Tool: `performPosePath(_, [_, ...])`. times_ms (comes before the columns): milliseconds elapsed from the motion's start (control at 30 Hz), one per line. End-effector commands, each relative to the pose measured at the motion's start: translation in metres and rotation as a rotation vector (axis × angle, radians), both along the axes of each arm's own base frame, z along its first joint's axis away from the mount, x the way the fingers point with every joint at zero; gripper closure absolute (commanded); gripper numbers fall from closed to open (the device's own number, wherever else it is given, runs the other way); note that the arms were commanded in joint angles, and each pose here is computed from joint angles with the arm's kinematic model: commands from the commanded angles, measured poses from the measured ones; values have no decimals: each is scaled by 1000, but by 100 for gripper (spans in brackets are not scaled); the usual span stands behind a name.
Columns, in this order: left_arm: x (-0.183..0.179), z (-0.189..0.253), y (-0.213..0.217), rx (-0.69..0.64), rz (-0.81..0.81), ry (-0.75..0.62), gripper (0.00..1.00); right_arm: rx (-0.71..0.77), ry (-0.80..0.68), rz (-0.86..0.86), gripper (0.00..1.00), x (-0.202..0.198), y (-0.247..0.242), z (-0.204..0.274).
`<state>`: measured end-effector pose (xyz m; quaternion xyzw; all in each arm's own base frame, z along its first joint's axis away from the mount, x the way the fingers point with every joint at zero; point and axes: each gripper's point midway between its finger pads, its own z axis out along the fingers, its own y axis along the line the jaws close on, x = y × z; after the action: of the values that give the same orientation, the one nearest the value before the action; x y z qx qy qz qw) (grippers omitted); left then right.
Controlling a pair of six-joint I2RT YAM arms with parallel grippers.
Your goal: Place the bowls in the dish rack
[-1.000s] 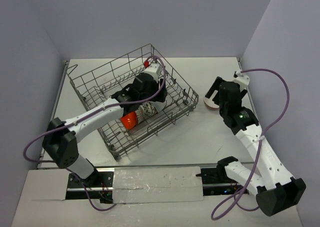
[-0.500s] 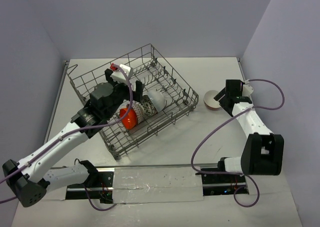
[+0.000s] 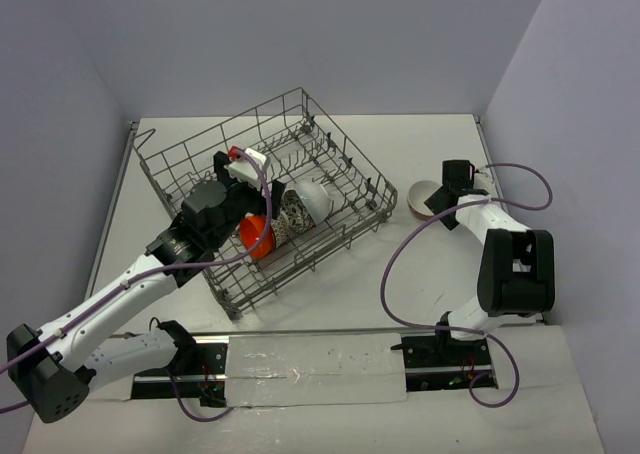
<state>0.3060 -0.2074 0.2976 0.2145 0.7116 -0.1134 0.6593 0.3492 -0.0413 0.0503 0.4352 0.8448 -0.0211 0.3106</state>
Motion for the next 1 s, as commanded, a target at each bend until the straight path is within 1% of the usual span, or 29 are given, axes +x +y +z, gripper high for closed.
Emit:
performPosePath(0, [-8, 18, -10, -11, -97, -78, 1, -23, -47, -32, 43, 14, -8, 6])
performPosePath(33, [-13, 20, -13, -4, -131, -87, 1, -28, -44, -33, 47, 14, -9, 5])
performPosePath(100, [-22, 21, -24, -2, -221, -109, 1, -32, -33, -28, 50, 12, -9, 0])
performPosePath(133, [-27, 24, -26, -8, -247, -125, 1, -33, -34, -27, 55, 12, -9, -1])
performPosePath(200, [-35, 28, -34, -1, -317, -157, 1, -32, -41, -21, 61, 13, -9, -1])
performPosePath(233, [-38, 30, -35, -3, -337, -164, 1, -30, -43, -16, 71, 13, -8, -1])
performPosePath(300, [-44, 35, -40, 4, -381, -164, 1, -30, -49, -17, 80, 11, -8, 2])
performPosePath(333, [-45, 35, -43, 7, -397, -157, 1, -30, -59, -18, 88, 11, -8, 5])
performPosePath(467, [-50, 34, -52, 43, -456, -146, 1, -71, -114, -28, 99, 8, -10, 30])
performPosePath(567, [-52, 41, -61, 45, -487, -161, 1, -127, -178, -33, 100, 3, -11, 64])
performPosePath(600, [-54, 50, -66, 45, -504, -177, 1, -161, -218, -44, 100, -1, -12, 84])
performPosePath(633, [-53, 46, -71, 75, -520, -177, 1, -175, -240, -30, 100, -2, -8, 94])
performPosePath(667, [-54, 56, -75, 76, -533, -201, 1, -184, -299, -22, 100, -4, -3, 116])
performPosePath(733, [-57, 56, -89, 123, -574, -228, 1, -186, -345, 6, 100, -10, 3, 135])
performPosePath(767, [-59, 65, -94, 129, -585, -255, 1, -174, -412, 22, 100, -16, 7, 157])
performPosePath(800, [-64, 63, -106, 148, -617, -262, 2, -154, -448, 68, 100, -17, 15, 167])
performPosePath(833, [-65, 60, -110, 199, -635, -276, 3, -163, -477, 104, 100, -21, 19, 178])
performPosePath(867, [-68, 68, -115, 213, -646, -305, 4, -160, -544, 127, 100, -28, 24, 200])
performPosePath(933, [-75, 64, -131, 290, -693, -354, 6, -169, -576, 213, 100, -36, 41, 217])
performPosePath(967, [-77, 69, -135, 313, -699, -376, 6, -177, -617, 242, 100, -43, 47, 236])
